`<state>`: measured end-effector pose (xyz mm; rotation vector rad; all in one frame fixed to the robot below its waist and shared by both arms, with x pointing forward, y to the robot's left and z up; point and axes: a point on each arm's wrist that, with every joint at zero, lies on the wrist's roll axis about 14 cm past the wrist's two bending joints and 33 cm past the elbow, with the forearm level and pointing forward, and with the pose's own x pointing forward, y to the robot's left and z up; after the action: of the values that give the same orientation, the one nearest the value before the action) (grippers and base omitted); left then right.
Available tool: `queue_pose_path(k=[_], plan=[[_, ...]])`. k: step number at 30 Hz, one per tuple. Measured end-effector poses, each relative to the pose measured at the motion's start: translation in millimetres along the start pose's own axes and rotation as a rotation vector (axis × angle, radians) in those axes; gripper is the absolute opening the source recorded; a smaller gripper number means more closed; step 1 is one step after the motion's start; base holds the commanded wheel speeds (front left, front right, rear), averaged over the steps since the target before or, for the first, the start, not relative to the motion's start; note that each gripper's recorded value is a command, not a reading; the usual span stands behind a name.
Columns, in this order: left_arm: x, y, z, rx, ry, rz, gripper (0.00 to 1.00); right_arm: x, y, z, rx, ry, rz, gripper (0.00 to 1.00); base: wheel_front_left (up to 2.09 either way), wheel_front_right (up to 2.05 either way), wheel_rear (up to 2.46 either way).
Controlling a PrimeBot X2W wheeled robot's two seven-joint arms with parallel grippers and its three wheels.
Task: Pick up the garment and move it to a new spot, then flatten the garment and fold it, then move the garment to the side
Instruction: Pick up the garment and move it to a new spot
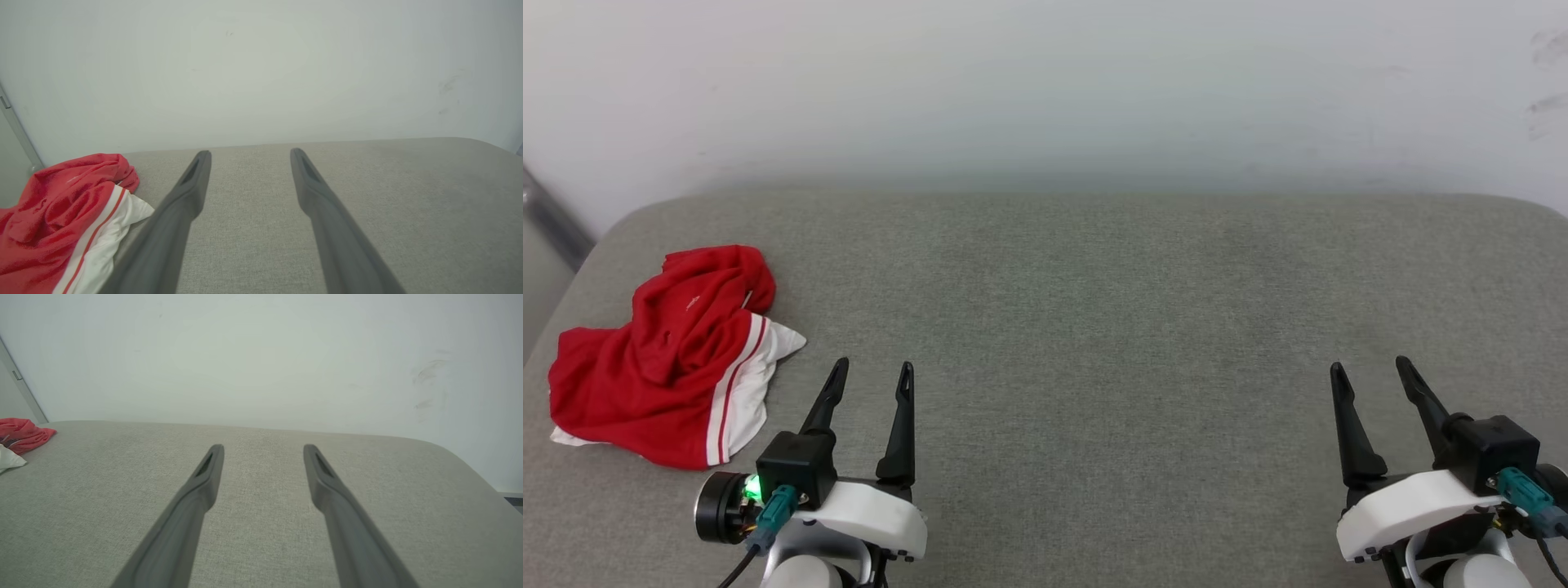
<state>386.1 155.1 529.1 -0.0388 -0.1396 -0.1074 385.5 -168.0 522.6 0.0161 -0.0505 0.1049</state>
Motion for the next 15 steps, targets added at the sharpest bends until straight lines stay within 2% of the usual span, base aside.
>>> queue_pose_path(k=[15], plan=[[-46.4,82.5,13.3,0.006,-0.026,0.278,1.0,38.1,90.0,2.6,0.02,-0.016,0.259,1.0,0.0,0.0,0.0]])
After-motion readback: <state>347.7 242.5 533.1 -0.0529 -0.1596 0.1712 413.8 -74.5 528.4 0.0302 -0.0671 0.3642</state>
